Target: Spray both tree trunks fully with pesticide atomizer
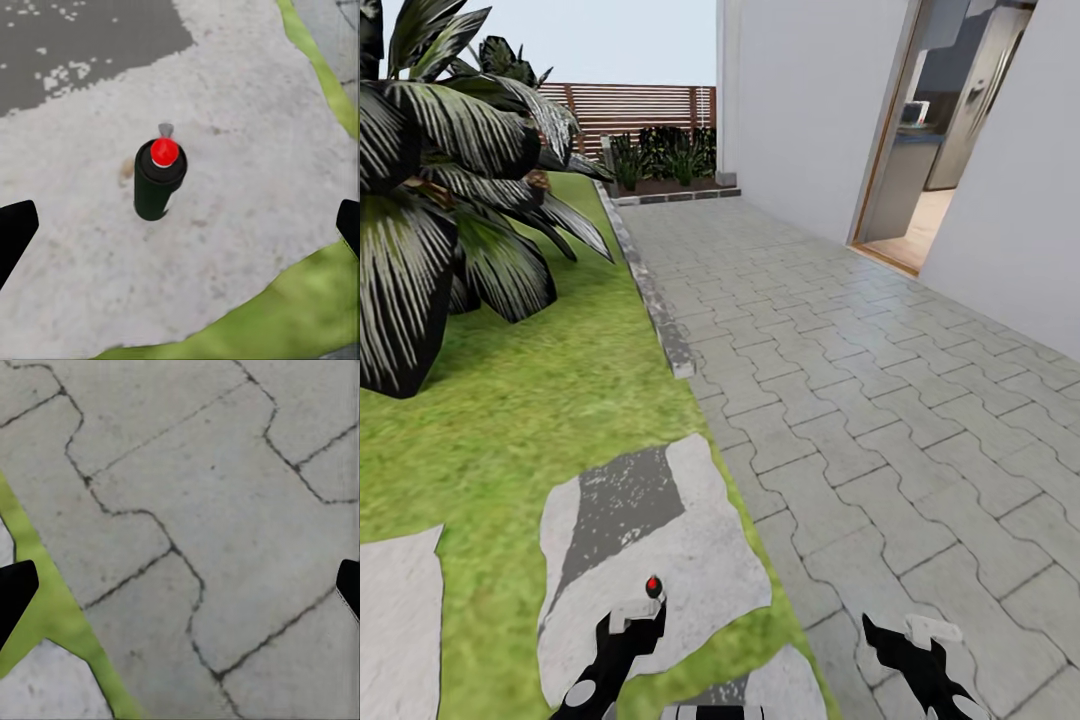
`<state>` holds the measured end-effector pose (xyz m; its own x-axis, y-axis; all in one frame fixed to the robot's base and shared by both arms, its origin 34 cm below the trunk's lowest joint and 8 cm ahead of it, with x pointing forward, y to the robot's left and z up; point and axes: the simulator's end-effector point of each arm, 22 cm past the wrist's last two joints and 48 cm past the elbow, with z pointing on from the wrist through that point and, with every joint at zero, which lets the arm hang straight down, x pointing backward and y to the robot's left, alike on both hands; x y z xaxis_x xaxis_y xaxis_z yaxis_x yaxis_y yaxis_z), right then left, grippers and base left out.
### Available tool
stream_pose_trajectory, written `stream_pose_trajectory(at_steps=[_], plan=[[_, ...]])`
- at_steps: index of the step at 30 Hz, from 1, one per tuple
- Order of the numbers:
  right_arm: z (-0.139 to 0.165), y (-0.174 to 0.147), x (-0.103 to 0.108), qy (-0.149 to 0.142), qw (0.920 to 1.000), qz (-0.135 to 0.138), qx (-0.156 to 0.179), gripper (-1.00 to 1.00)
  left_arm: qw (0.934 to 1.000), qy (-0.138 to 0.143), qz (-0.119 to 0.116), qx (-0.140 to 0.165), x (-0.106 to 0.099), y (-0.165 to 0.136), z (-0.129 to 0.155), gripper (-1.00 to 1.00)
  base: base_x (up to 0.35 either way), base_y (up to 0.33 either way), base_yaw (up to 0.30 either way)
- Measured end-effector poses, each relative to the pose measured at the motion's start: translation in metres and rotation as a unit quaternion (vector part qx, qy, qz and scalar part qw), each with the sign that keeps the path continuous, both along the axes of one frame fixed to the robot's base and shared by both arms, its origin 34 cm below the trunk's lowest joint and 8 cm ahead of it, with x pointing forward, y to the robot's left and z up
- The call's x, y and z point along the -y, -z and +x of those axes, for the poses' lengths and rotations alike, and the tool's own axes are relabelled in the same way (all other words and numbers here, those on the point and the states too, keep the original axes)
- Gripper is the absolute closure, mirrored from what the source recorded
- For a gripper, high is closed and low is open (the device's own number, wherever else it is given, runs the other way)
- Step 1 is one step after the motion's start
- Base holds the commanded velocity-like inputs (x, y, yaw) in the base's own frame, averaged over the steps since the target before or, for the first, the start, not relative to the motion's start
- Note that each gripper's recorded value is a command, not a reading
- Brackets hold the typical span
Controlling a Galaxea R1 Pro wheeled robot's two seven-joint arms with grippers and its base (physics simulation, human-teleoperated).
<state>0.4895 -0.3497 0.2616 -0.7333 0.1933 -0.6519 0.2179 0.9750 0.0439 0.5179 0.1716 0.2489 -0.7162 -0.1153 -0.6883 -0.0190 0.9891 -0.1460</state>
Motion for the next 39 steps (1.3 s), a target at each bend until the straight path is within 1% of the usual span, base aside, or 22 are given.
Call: stream_pose_trajectory(at_steps=[16,29,39], plan=[[0.0,0.001,0.0,0.0,1.0,0.0,-0.001,-1.0,1.0,-0.001,-0.001,0.0,0.0,0.001,-0.001,-1.0,0.017,-0.011,0.0],[-0.006,0.007,0.0,0.001,1.0,0.0,-0.01,-1.0,1.0,-0.001,0.0,-0.009,0.0,0.008,-0.006,-1.0,0.002,0.0,0.0],[-0.01,0.014,0.0,0.0,0.9998,0.0,-0.017,-1.0,0.9999,0.0,0.0,-0.017,0.0,0.014,-0.011,-1.0,0.117,-0.04,0.0]])
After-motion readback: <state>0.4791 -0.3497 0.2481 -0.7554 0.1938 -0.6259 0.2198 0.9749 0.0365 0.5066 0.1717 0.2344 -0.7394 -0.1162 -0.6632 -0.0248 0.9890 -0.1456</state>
